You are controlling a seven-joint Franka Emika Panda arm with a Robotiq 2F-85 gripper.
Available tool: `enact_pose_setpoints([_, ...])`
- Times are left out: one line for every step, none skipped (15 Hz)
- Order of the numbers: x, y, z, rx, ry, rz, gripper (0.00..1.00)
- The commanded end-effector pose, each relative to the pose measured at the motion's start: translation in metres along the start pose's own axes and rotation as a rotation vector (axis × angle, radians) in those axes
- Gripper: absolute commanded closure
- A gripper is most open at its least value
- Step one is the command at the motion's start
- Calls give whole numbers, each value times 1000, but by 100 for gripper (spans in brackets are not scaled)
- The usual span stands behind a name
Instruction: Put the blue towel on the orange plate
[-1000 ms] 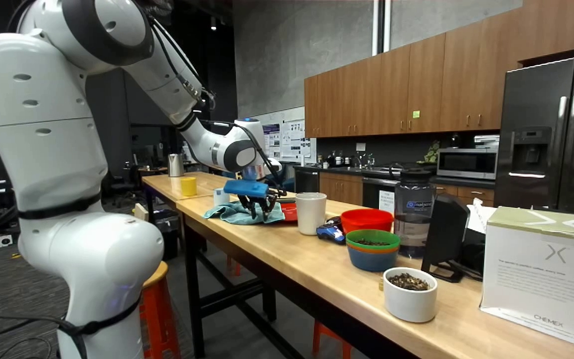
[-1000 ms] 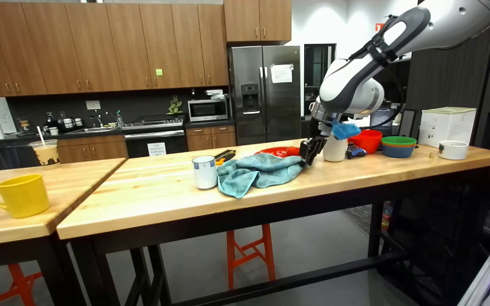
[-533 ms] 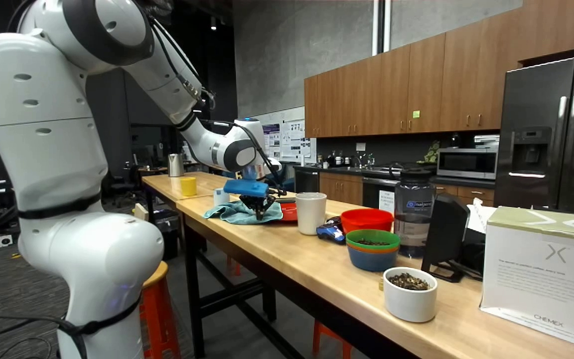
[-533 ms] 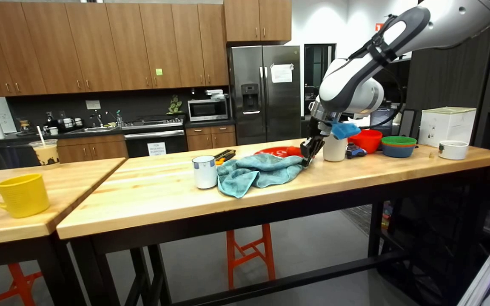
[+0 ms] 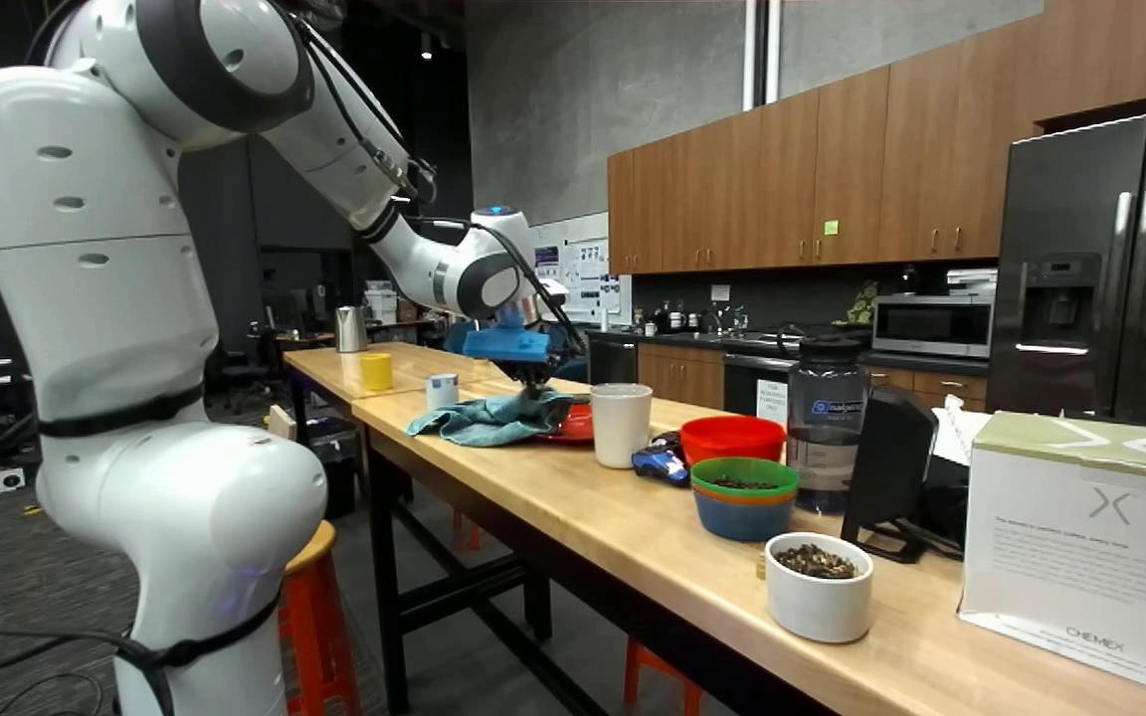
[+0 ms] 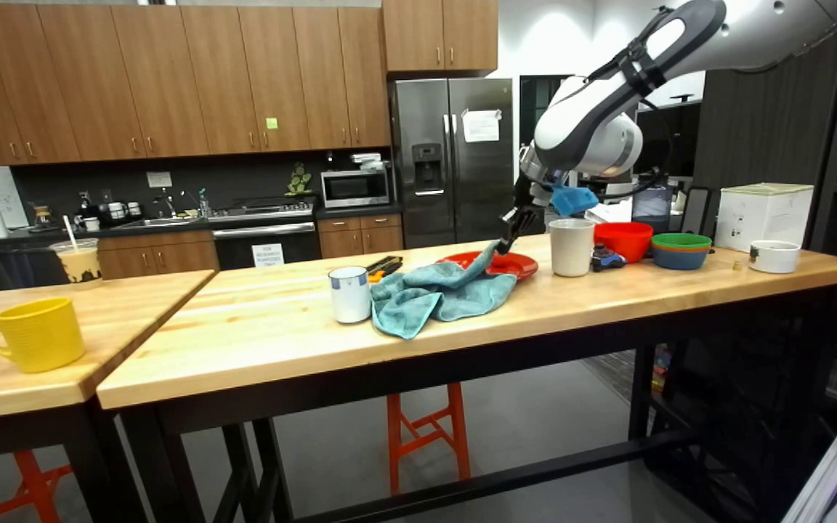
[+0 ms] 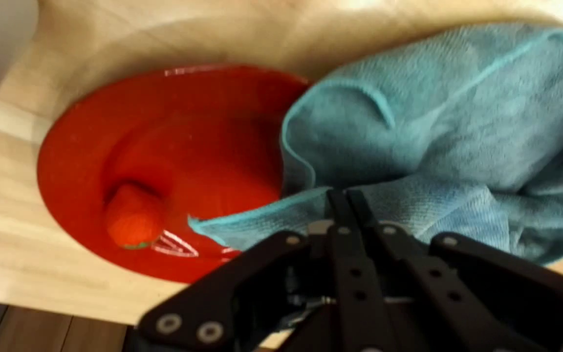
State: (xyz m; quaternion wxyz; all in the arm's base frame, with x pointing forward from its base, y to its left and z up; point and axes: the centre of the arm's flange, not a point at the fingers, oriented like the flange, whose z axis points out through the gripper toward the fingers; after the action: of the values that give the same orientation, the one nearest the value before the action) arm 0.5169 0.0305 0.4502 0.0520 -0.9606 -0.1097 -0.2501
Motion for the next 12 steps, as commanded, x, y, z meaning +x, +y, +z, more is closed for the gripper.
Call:
enact_pose_setpoints([43, 4, -8, 19, 103, -44, 99])
enact_pose_setpoints([53, 1, -11, 24, 128, -60, 99])
enact_pose_setpoints([61, -2, -12, 27, 150, -73, 99])
enact_pose_setpoints([68, -3, -13, 25, 170, -92, 99])
enact_pose_setpoints([74, -5, -14, 25, 186, -104, 99])
enact_pose_setpoints([80, -7, -13, 27, 199, -112, 99])
enact_pose_setpoints([85, -9, -13, 32, 208, -120, 99])
enact_pose_setpoints([91, -13, -13, 39, 215, -129, 99])
enact_pose_setpoints([95, -17, -13, 43, 219, -138, 99])
enact_pose_setpoints([101, -22, -17, 45, 217, -149, 99])
enact_pose_setpoints([107, -27, -23, 46, 221, -161, 99])
enact_pose_setpoints([112, -32, -27, 46, 233, -167, 99])
